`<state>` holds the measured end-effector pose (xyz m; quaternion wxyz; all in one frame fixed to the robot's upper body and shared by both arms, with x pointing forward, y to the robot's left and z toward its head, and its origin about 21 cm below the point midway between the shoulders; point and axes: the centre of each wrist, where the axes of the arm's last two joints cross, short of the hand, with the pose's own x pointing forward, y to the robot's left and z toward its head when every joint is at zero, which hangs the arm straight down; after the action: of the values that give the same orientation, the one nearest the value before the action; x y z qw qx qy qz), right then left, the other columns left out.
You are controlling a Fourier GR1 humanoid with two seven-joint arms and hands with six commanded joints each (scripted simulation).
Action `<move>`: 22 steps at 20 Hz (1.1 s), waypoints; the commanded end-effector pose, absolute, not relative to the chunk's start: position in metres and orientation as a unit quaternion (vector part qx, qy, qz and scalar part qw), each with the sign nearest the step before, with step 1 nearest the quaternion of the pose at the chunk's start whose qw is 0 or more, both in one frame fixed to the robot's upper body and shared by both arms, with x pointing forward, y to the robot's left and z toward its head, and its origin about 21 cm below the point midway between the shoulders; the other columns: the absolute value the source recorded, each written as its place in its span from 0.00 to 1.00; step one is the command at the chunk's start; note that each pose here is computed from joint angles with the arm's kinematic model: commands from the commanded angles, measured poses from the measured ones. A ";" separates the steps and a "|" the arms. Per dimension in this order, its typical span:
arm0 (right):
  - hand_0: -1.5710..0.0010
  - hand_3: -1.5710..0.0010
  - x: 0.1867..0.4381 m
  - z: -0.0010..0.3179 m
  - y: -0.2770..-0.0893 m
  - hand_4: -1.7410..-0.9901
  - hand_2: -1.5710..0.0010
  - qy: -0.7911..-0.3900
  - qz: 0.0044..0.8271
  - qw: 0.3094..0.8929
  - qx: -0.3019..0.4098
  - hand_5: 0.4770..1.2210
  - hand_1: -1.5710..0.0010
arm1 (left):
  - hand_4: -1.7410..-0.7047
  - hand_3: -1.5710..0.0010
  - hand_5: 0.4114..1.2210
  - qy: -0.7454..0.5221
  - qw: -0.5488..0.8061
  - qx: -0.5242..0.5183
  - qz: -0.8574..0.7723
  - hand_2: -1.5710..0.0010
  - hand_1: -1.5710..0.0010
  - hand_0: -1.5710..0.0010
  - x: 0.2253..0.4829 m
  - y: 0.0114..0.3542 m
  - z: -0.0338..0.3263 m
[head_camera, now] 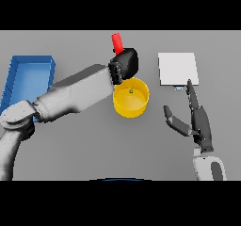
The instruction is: Pick up the red beaker and tilt it to pour out 1 green nut into yellow bowl. Pick up the yellow bowl and place it on the metallic measuring scale.
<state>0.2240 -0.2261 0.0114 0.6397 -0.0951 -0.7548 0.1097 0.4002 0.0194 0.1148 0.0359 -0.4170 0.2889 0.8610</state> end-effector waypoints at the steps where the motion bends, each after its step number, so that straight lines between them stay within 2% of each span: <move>1: 1.00 1.00 0.221 0.011 -0.227 0.78 1.00 -0.756 0.114 0.637 -0.098 0.20 1.00 | 0.01 0.00 1.00 0.279 0.047 -0.423 0.861 0.00 0.00 0.00 0.399 0.019 0.111; 5: 1.00 1.00 0.221 0.015 -0.224 0.77 1.00 -0.757 0.118 0.634 -0.106 0.21 1.00 | 0.01 0.00 1.00 0.259 0.092 -0.433 0.859 0.00 0.00 0.00 0.397 0.006 0.111; 8: 1.00 1.00 0.222 0.014 -0.230 0.79 1.00 -0.754 0.114 0.638 -0.108 0.21 1.00 | 0.02 0.00 1.00 0.245 0.124 -0.442 0.854 0.00 0.00 0.00 0.394 -0.001 0.115; 11: 1.00 1.00 0.220 0.012 -0.226 0.78 1.00 -0.757 0.109 0.637 -0.094 0.21 1.00 | 0.02 0.00 1.00 0.231 0.142 -0.449 0.851 0.00 0.00 0.00 0.402 -0.002 0.138; 15: 1.00 1.00 0.222 0.010 -0.225 0.78 1.00 -0.763 0.117 0.629 -0.091 0.24 1.00 | 0.02 0.00 1.00 0.233 0.136 -0.507 0.818 0.00 0.00 0.00 0.425 0.002 0.197; 17: 1.00 1.00 0.222 0.008 -0.225 0.77 1.00 -0.765 0.118 0.627 -0.093 0.25 1.00 | 0.01 0.25 1.00 0.257 0.108 -0.535 0.797 0.00 0.00 0.00 0.438 0.010 0.233; 19: 1.00 1.00 0.221 0.011 -0.224 0.77 1.00 -0.767 0.121 0.623 -0.091 0.25 1.00 | 0.01 0.16 1.00 0.281 0.038 -0.572 0.770 0.00 0.00 0.00 0.452 0.030 0.275; 22: 1.00 1.00 0.224 0.012 -0.220 0.78 1.00 -0.765 0.120 0.627 -0.088 0.24 1.00 | 0.01 0.08 1.00 0.382 -0.119 -0.575 0.713 0.00 0.00 0.00 0.467 0.065 0.319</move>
<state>0.2244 -0.2197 0.0125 0.6271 -0.0880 -0.7646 0.1203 0.4675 0.0653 0.3196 -0.1205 -0.5762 0.3813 0.7128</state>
